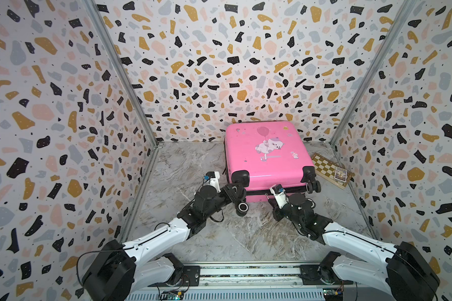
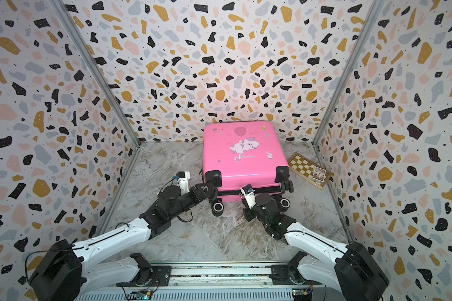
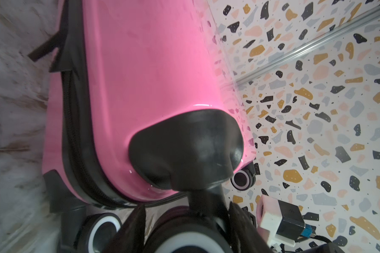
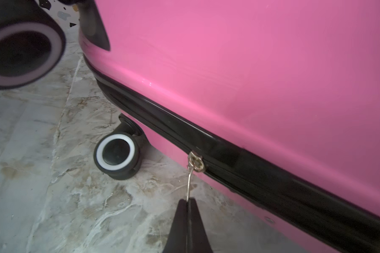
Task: Open the suitcase zippers
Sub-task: Unzip the zipper on the suitcase.
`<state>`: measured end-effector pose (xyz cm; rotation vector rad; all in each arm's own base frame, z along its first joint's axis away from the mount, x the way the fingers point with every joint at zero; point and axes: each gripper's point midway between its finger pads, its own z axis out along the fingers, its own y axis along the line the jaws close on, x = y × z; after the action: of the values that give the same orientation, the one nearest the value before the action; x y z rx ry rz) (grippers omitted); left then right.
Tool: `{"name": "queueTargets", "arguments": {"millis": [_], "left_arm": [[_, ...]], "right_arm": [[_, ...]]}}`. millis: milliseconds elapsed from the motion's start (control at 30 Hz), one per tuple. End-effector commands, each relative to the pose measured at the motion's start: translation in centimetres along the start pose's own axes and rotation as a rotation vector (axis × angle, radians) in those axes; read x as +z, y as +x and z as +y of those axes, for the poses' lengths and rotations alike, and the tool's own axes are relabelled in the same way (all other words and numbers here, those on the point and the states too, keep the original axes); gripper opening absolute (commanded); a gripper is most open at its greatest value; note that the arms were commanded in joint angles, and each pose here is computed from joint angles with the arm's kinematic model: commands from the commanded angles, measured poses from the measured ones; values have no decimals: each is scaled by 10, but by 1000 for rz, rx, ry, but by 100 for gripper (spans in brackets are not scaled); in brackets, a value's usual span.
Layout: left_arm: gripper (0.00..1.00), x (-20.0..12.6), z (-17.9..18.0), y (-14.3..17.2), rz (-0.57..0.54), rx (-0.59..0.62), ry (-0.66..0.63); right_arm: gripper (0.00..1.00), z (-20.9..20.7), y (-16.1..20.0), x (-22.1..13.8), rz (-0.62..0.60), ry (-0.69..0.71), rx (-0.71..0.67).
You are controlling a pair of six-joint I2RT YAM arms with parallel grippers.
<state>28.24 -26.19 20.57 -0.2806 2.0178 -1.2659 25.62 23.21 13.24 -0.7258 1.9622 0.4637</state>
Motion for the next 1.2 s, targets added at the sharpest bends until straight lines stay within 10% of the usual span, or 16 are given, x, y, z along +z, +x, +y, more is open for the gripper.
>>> {"name": "queueTargets", "arguments": {"millis": [0, 367, 600, 733, 967, 1167], "left_arm": [[33, 4, -22, 51, 192, 36, 95], [39, 11, -48, 96, 310, 85, 224], [89, -25, -25, 77, 267, 240, 45], [100, -51, -10, 57, 224, 325, -51], [97, -65, 26, -2, 165, 226, -125], [67, -27, 44, -23, 232, 147, -119]], "right_arm": [[0, 43, -21, -2, -68, -152, -35], [0, 41, -15, 0, -71, -105, 9], [0, 35, -7, -9, -85, -83, 27], [0, 34, -1, -8, -75, -79, 28], [0, 37, -2, -8, -82, -90, 28], [0, 46, -8, -10, -107, -109, 3]]}}
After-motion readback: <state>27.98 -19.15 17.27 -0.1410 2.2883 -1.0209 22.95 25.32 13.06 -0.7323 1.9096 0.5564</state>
